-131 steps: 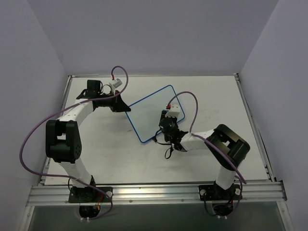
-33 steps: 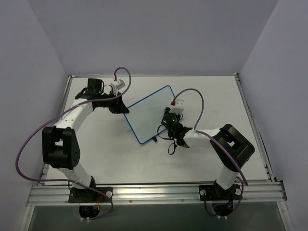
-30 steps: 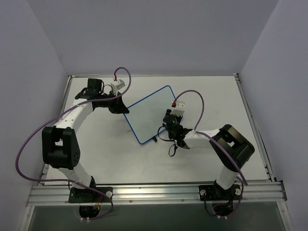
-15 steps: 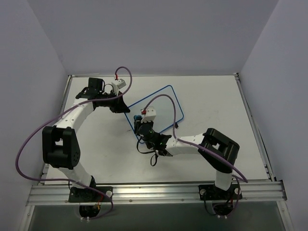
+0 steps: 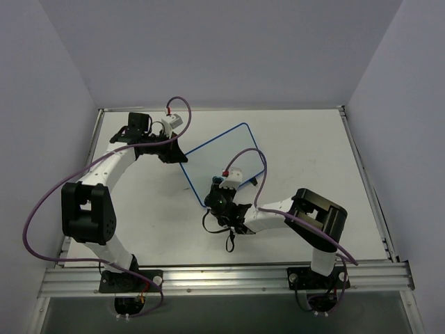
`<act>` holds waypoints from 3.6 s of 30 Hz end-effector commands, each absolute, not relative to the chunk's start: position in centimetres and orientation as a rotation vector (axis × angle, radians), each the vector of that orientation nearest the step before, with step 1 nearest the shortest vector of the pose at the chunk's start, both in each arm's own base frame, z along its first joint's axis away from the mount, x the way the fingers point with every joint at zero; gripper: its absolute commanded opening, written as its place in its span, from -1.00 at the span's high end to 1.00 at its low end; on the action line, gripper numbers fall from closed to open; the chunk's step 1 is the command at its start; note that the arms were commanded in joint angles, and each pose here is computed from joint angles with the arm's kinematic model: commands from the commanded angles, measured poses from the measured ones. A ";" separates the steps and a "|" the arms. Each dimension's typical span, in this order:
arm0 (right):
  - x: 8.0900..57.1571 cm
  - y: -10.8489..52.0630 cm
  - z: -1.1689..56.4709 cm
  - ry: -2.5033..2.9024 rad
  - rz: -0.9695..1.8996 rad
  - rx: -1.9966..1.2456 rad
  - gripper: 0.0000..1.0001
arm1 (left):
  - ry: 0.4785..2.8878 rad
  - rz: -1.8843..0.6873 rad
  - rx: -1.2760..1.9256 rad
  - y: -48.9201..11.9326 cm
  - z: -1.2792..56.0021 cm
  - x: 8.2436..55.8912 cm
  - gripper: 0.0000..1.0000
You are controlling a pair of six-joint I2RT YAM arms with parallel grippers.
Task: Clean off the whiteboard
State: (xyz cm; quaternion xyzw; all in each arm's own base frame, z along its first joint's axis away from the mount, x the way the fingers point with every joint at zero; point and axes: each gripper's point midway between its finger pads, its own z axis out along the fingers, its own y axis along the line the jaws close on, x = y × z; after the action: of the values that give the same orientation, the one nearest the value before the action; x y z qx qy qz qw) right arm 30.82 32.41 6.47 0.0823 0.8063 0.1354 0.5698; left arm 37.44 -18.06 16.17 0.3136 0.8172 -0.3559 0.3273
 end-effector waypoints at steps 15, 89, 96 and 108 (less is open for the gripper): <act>34.5 26.7 11.2 1.880 0.216 0.291 1.00 | 2.108 -0.757 0.958 -17.8 15.0 38.1 0.95; 30.0 1.5 3.1 2.434 -0.326 0.621 -0.17 | 1.877 0.098 -0.398 1.4 28.7 25.3 -0.88; 30.4 1.9 9.8 2.337 -0.223 0.566 -0.78 | 1.876 0.142 -0.394 2.2 27.9 23.4 -0.88; 25.7 -1.8 33.7 1.826 -0.205 0.413 -1.00 | 1.782 0.054 -0.277 1.6 32.3 19.9 -0.88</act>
State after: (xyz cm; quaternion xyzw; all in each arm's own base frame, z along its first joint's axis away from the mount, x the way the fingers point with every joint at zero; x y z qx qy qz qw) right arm 28.89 0.73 31.60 0.2125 0.7871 -0.0233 0.5785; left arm 20.96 1.82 29.34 -0.1424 0.7892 0.0369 0.5962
